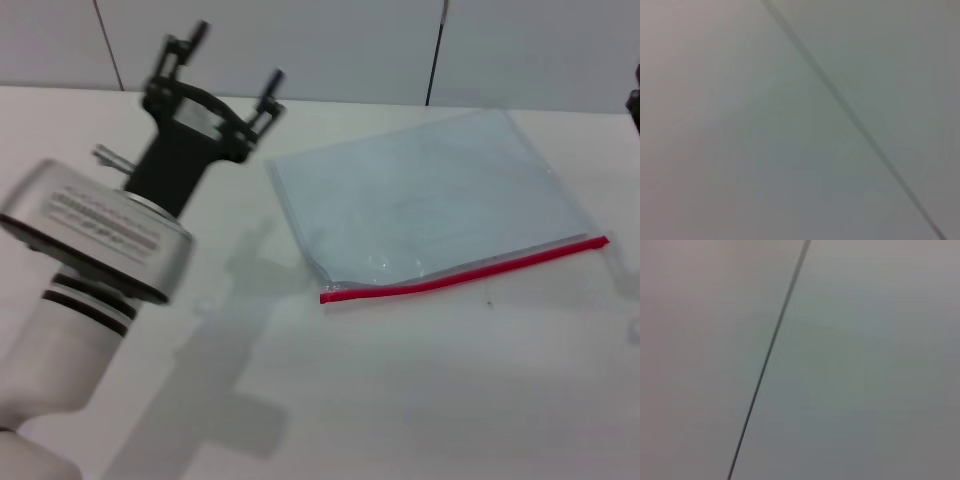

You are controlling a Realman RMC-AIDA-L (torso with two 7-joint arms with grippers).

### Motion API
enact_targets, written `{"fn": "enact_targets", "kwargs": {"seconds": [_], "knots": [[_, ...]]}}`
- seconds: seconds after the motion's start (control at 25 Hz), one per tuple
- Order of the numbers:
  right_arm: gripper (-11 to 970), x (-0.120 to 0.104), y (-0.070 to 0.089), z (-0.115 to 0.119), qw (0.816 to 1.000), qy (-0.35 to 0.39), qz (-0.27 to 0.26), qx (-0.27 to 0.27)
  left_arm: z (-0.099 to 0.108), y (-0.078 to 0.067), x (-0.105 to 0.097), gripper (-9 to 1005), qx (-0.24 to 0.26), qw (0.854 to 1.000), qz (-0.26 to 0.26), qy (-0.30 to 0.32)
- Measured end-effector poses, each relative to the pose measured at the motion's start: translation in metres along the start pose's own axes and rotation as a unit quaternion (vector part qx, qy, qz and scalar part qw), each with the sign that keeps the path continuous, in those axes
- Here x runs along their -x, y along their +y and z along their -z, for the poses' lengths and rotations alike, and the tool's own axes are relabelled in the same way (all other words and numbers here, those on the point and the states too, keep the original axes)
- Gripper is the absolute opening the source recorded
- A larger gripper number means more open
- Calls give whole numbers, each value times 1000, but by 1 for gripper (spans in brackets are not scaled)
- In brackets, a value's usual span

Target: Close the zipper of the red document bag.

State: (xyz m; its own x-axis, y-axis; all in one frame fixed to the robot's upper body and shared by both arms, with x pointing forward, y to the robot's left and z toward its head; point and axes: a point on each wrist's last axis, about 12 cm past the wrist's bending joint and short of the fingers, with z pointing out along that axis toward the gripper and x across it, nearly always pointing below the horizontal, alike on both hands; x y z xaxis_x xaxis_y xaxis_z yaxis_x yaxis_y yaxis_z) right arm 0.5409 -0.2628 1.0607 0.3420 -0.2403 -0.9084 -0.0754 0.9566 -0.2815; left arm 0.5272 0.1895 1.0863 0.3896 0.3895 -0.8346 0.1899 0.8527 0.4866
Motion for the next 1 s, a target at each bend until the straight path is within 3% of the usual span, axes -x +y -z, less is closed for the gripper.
{"fn": "enact_targets", "kwargs": {"seconds": [0.2, 0.36, 0.56, 1.0], "knots": [[746, -1, -16, 3, 993, -14, -121, 7, 2, 22, -12, 848, 60, 994, 92, -7], [745, -1, -26, 5, 985, -20, -169, 10, 11, 38, -23, 849, 89, 983, 160, -27], [743, -2, -27, 7, 985, -17, -172, 10, 19, 50, -28, 846, 113, 974, 193, -45], [742, -4, -23, 2, 985, -8, -171, 22, 19, 49, -28, 835, 110, 974, 191, -51]]}}
